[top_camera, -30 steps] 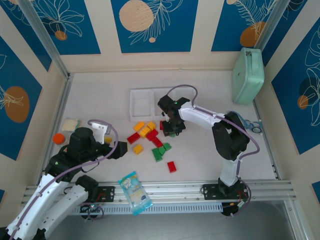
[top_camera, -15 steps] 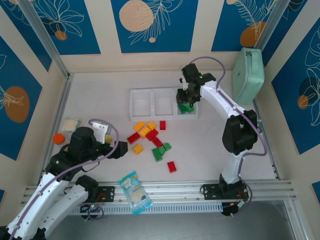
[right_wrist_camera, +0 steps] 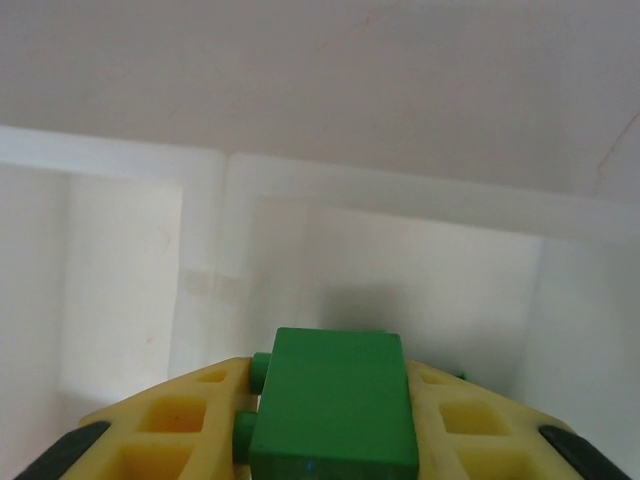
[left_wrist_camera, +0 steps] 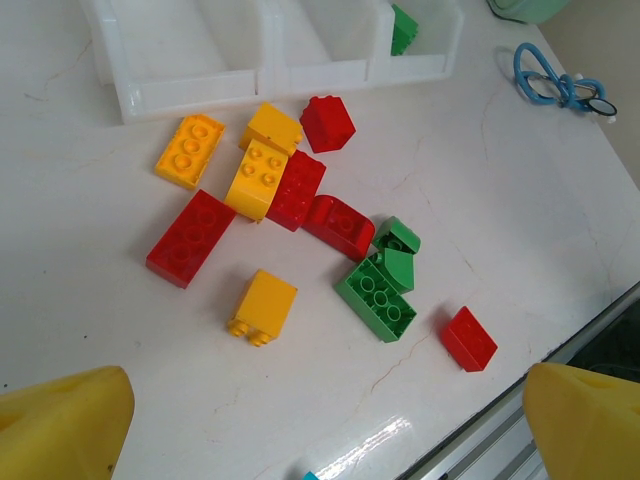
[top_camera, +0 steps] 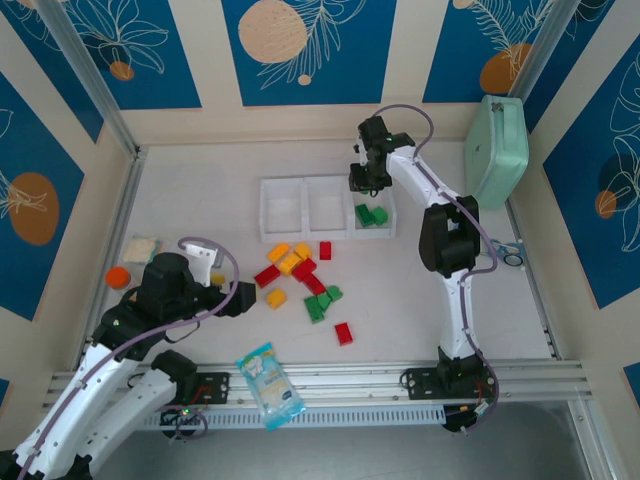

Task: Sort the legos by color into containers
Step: Place the lego in the container.

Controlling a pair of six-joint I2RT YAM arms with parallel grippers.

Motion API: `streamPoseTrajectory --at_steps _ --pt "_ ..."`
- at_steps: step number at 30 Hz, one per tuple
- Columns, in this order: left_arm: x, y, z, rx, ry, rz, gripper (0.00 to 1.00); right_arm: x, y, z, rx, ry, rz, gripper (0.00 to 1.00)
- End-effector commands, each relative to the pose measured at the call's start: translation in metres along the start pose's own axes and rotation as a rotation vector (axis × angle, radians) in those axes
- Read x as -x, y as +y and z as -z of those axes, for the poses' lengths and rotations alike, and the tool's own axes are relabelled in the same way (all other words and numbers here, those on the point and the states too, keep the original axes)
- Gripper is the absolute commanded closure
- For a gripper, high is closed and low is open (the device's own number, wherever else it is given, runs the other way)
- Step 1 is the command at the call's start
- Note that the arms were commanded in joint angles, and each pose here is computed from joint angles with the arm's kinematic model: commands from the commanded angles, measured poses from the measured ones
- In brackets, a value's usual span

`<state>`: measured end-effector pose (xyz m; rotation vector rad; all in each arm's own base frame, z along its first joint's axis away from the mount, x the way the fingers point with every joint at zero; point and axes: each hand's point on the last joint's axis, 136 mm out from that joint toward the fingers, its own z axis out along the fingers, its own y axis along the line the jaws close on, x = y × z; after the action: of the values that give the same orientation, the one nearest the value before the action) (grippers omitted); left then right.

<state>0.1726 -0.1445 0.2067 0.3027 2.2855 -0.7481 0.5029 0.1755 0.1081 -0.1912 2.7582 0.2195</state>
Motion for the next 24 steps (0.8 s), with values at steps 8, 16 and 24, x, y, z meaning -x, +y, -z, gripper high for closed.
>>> streamPoseTrajectory --at_steps 8,16,24 --pt "0.003 -0.003 0.0 -0.007 -0.015 -0.03 0.01 -0.005 -0.004 0.02 -0.048 0.016 -0.016 0.32" --pt "0.003 -0.002 -0.001 -0.007 -0.01 -0.028 0.01 -0.027 0.015 0.067 -0.024 0.004 -0.047 0.11" --pt "-0.001 -0.003 -0.007 -0.016 0.02 -0.021 0.01 -0.12 0.063 0.095 0.101 0.076 -0.046 0.04"
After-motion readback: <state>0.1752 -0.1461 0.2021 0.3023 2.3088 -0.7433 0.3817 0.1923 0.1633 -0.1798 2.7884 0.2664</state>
